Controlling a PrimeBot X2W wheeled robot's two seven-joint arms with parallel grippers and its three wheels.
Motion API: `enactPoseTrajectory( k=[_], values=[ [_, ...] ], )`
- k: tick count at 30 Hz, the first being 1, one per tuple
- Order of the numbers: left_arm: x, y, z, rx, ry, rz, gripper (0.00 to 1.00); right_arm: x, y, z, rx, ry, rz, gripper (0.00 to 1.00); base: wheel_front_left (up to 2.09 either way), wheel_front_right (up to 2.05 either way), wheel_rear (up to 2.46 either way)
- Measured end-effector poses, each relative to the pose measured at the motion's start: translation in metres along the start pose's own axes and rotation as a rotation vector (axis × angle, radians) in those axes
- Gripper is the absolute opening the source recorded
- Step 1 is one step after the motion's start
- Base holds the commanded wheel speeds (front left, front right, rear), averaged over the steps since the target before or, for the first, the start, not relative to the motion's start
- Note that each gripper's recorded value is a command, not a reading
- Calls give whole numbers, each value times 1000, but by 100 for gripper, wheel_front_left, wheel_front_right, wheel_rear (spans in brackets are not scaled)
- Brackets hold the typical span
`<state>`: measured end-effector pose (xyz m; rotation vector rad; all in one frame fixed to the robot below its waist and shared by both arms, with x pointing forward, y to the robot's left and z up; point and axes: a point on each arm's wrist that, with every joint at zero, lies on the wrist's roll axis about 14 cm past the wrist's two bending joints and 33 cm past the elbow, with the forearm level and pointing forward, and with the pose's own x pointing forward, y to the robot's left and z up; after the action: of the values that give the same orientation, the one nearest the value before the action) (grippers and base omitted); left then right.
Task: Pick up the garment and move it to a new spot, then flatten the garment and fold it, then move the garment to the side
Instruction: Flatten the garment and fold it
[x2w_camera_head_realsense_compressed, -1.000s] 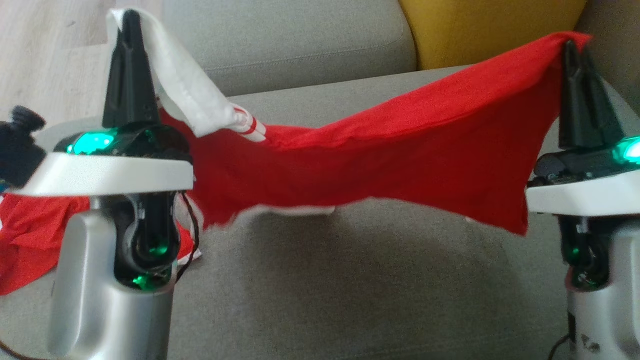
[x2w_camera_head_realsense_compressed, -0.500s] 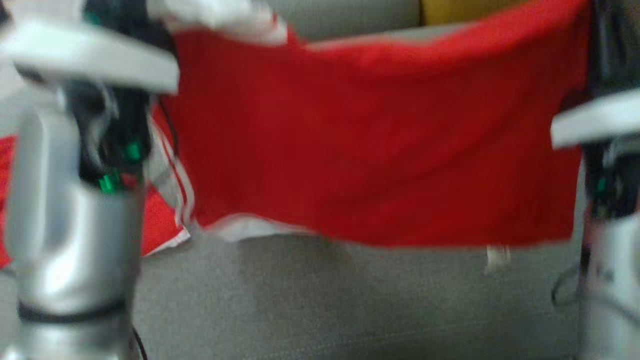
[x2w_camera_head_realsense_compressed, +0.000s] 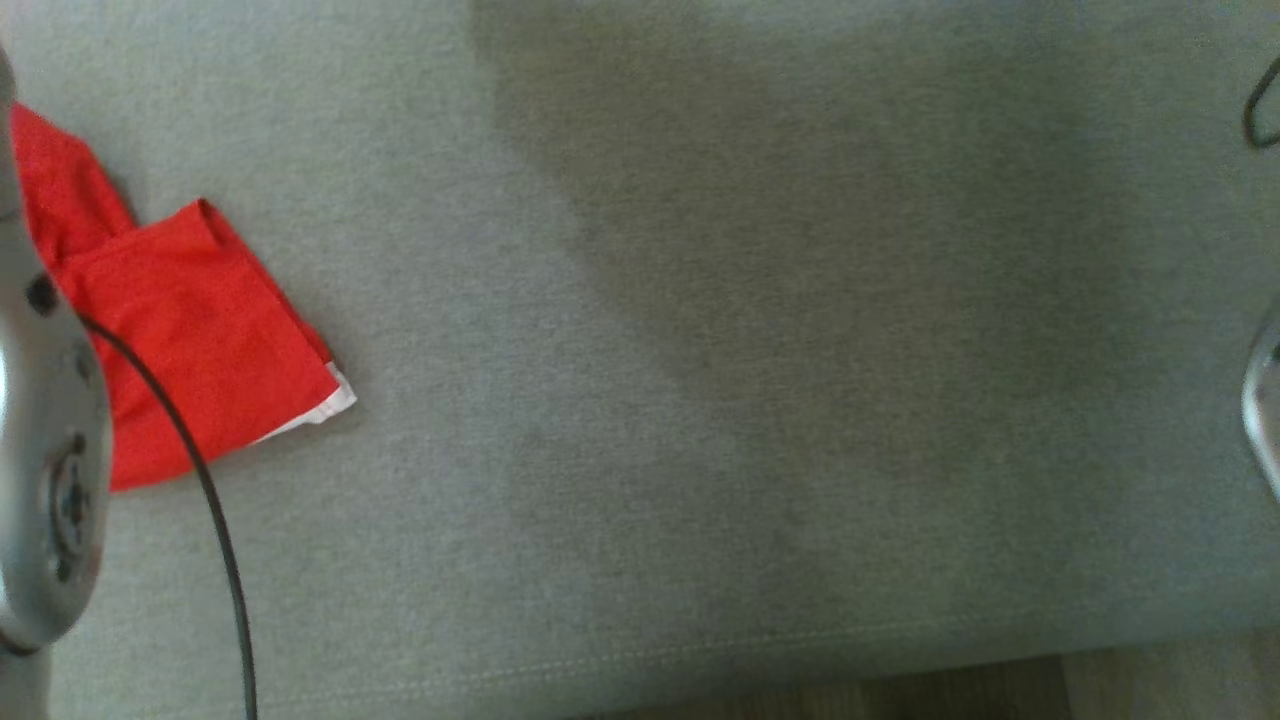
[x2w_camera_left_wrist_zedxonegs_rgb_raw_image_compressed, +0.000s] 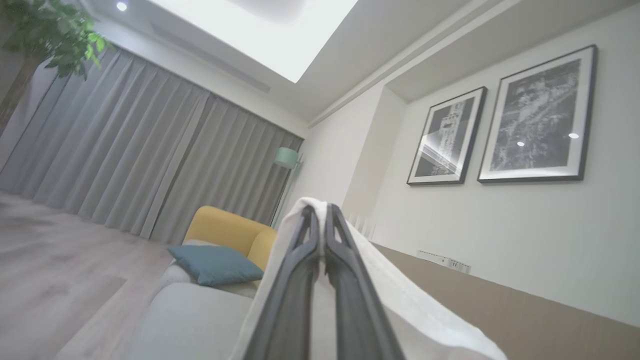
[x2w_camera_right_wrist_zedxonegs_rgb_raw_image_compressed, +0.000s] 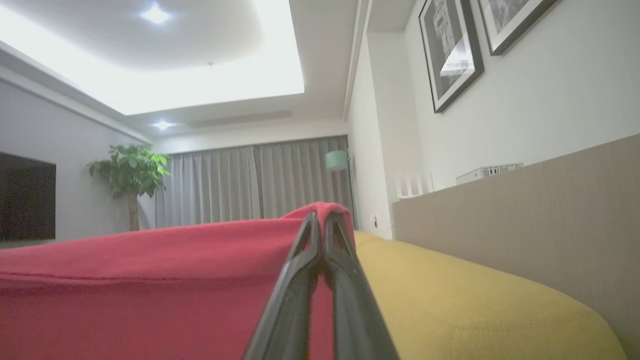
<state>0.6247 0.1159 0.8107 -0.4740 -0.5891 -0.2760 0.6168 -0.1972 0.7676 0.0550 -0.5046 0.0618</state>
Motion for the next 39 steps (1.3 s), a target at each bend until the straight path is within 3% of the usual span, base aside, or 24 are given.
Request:
enactPoseTrajectory(
  k=[2,5,9,15,18,27,39],
  values=[
    [7,-4,5,40,-36,-48,0,12,-1,6,21,-72,-10,0,0,0,0],
    [4,-4,-5,74,-18,-67,0,16,-12,-10,84,-65,-61,0,0,0,0],
    [-15,16,-51,87,85,-42,0,4,-13,-78,157,94,-99,0,0,0,0],
    [-93,53,-136,103,341,30,0,-81,-19,-194,215,442,-179,0,0,0,0],
    [-138,61,-164,104,453,49,0,-128,-17,-228,194,596,-182,0,0,0,0],
    [-279,80,-195,157,768,60,0,-209,-12,-248,124,819,-135,0,0,0,0],
    [-346,43,-169,148,891,-63,0,-281,-24,-240,-56,1039,-23,0,0,0,0]
  ],
)
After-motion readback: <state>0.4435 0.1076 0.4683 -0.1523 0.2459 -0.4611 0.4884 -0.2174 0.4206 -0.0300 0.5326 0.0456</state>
